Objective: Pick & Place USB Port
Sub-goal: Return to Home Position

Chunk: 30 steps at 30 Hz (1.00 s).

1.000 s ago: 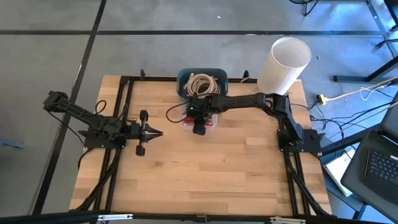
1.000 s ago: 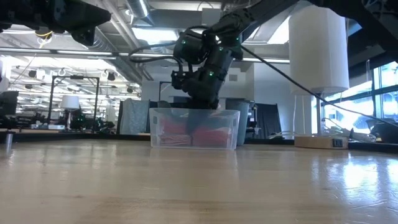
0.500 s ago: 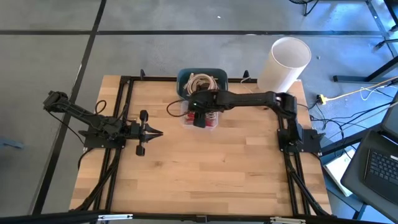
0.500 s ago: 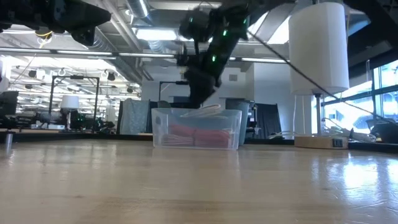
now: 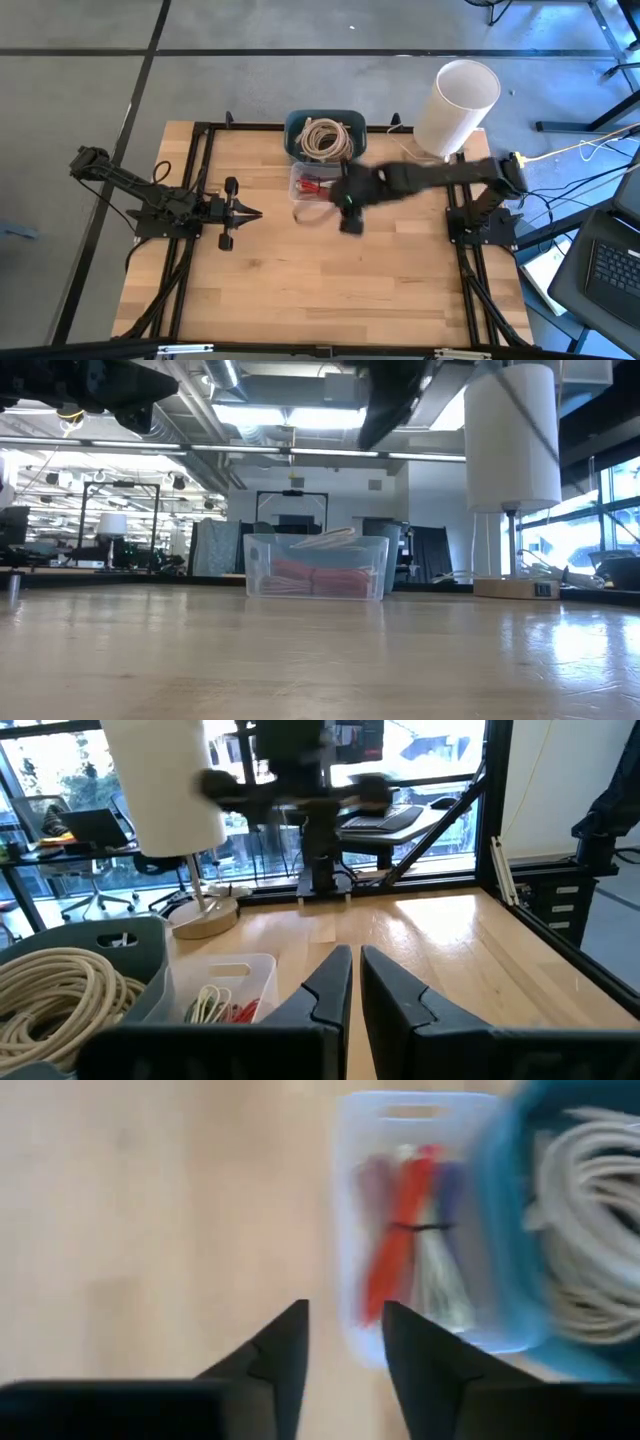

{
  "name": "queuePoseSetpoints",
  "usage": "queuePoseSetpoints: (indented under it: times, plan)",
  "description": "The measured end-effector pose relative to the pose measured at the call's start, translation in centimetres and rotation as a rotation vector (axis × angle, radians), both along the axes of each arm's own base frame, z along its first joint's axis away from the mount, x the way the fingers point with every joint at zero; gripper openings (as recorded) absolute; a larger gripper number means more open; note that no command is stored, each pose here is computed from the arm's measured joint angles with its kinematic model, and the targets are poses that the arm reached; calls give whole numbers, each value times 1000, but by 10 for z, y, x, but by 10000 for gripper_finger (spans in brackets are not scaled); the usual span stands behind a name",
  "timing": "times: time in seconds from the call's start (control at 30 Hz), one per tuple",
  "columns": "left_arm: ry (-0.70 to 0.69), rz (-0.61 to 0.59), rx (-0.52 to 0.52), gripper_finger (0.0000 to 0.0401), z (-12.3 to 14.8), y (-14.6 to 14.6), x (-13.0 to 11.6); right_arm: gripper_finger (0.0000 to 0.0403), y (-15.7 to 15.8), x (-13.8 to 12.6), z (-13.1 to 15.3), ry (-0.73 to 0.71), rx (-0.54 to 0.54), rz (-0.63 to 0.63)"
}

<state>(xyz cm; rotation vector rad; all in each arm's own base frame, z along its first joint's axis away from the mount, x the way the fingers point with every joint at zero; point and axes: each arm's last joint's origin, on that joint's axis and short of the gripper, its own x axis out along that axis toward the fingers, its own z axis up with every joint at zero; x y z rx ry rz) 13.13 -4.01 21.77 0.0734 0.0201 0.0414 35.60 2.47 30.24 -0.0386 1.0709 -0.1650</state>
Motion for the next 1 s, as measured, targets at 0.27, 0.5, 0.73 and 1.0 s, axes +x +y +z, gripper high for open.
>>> queuePoseSetpoints:
  times: [0.27, 0.5, 0.73, 1.0]
  plan:
    - [0, 0, 0, 17, 0, 0, 0, 10, 96, -38, -28, -172, -29, 149]
    - [0, 0, 0, 17, 0, 0, 0, 3, 85, -119, -48, -281, -84, -111]
    - [0, 0, 0, 17, 0, 0, 0, 1, 89, -190, -60, -571, 140, -68]
    - [0, 0, 0, 17, 0, 0, 0, 1, 86, -191, -76, -718, 63, 57]
